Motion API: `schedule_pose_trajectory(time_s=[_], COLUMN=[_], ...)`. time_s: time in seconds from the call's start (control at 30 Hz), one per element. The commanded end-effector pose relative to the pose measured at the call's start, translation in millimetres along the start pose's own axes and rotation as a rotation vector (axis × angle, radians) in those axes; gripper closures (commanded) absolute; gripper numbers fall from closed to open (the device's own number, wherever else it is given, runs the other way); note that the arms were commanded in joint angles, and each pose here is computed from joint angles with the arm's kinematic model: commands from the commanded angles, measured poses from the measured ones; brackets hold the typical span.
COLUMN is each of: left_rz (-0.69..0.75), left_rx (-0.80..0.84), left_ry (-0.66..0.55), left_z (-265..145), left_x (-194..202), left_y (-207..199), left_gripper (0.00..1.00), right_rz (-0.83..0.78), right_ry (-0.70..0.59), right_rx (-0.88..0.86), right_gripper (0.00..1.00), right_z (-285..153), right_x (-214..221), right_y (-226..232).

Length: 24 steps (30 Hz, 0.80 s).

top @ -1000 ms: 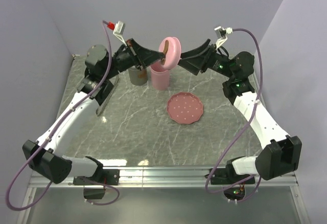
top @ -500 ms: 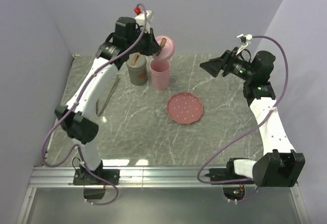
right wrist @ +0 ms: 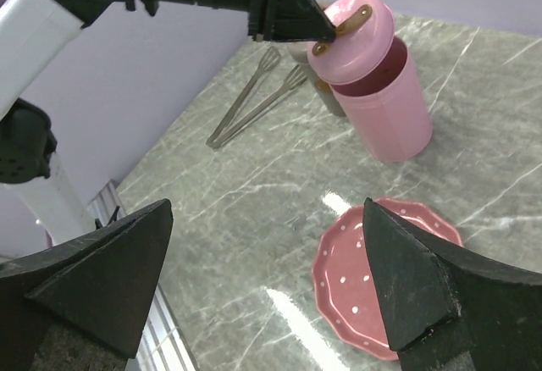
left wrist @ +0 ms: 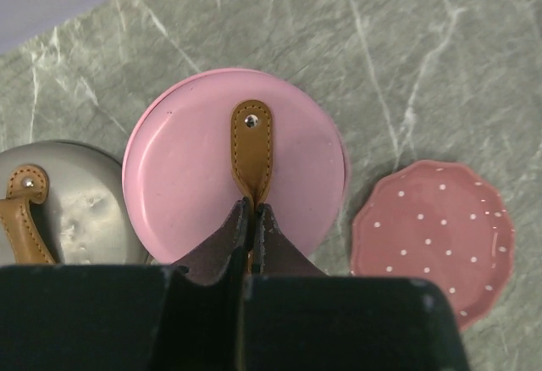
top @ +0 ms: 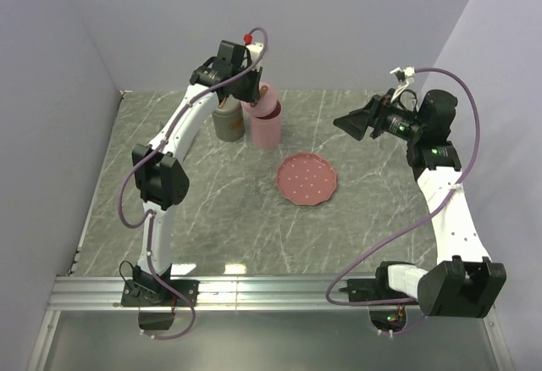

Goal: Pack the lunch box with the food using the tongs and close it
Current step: Put the lid back on the lunch box

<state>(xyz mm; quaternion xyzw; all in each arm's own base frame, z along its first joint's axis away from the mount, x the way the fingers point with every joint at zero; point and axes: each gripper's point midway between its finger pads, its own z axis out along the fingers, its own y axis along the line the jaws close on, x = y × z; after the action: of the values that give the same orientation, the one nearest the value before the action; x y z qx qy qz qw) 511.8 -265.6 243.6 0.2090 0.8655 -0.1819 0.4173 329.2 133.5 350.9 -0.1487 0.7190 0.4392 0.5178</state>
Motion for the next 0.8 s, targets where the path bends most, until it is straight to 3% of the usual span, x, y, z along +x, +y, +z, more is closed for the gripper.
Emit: schedule_pose_trajectory(time_s=[0.0,0.77], left_rz=[0.022,-0.032], left_rx=[0.026,0.118], left_ry=[-0.055,0.020], left_z=[-5,28], left_x=[-19,10], left_y=[2,-4], left_gripper=[1.00,0.99], right_rz=[-0.018,0.047], right_ry=[0.008,0.060], right_rx=[-0.019,-0.023], right_gripper=[0.00,0.00], right_z=[-6,-2], right_x=[5,22], right_y=[6,-4])
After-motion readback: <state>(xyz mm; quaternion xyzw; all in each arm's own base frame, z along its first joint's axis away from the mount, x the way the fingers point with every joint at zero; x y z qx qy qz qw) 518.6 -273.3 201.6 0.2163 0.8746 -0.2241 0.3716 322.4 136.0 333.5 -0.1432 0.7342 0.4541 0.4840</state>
